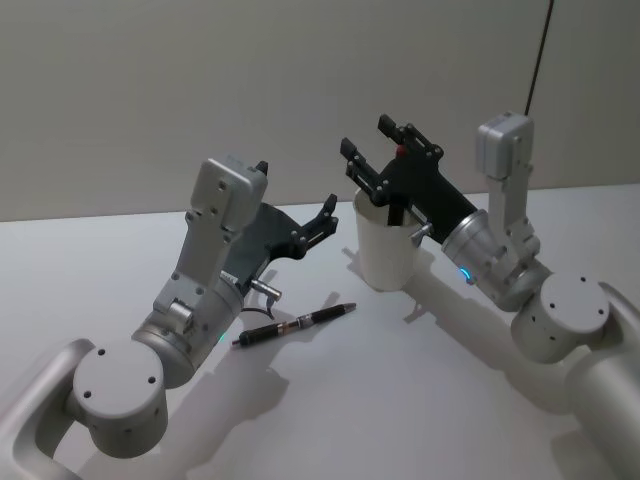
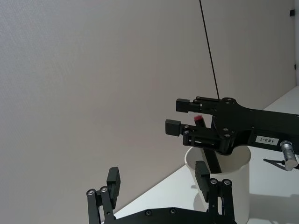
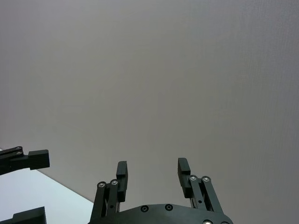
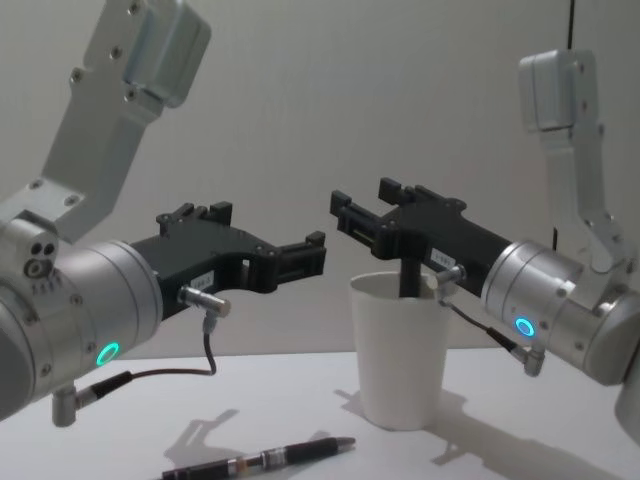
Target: Place the pen into the pen holder.
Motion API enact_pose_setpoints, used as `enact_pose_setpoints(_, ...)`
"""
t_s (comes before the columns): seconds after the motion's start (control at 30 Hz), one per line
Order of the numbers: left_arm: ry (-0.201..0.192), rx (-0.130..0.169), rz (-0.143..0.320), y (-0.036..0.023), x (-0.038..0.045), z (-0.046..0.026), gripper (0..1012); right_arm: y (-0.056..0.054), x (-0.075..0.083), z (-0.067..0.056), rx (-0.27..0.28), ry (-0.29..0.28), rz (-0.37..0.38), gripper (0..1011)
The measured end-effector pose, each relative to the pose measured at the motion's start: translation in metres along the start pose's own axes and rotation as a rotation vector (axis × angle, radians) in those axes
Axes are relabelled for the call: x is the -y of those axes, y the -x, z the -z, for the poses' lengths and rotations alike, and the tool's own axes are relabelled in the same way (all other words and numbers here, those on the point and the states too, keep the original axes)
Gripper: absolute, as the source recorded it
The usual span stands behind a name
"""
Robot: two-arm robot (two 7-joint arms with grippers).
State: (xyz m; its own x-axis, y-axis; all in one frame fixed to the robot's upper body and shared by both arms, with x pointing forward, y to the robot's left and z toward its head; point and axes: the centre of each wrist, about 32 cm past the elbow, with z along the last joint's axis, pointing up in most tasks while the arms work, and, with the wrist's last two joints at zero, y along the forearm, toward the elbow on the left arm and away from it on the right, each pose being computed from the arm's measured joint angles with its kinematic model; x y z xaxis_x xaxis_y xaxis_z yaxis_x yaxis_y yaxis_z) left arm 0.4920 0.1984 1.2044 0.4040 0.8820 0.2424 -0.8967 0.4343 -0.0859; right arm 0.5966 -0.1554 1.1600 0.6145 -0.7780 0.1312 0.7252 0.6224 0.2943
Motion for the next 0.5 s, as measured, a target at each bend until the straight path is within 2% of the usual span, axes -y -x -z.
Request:
enact_pose_setpoints(0.1, 0.000, 0.000, 0.000, 0.0000, 0.0000, 0.0000, 1001, 0.0001, 0.0000, 0.0001, 0.000, 0.000, 0.000, 689)
enact_pose_setpoints(0.17, 0.000, 0.000, 0.000, 0.0000, 0.0000, 0.0000, 1001, 0.0002, 0.0000, 0.0002, 0.000, 0.001, 0.000, 786)
enact_pose_setpoints(0.2, 0.000, 0.000, 0.000, 0.0000, 0.0000, 0.0000, 1001, 0.0003, -0.0001, 0.0002, 0.000, 0.001, 0.000, 786)
enact_pose_setpoints(0.4, 0.000, 0.000, 0.000, 0.0000, 0.0000, 0.0000, 1001, 0.0002, 0.0003, 0.0001, -0.001, 0.002, 0.000, 958)
enact_pose_setpoints(0.5, 0.000, 0.000, 0.000, 0.0000, 0.0000, 0.0000, 1001, -0.0006, 0.0006, -0.0012, -0.003, 0.000, 0.003, 1001)
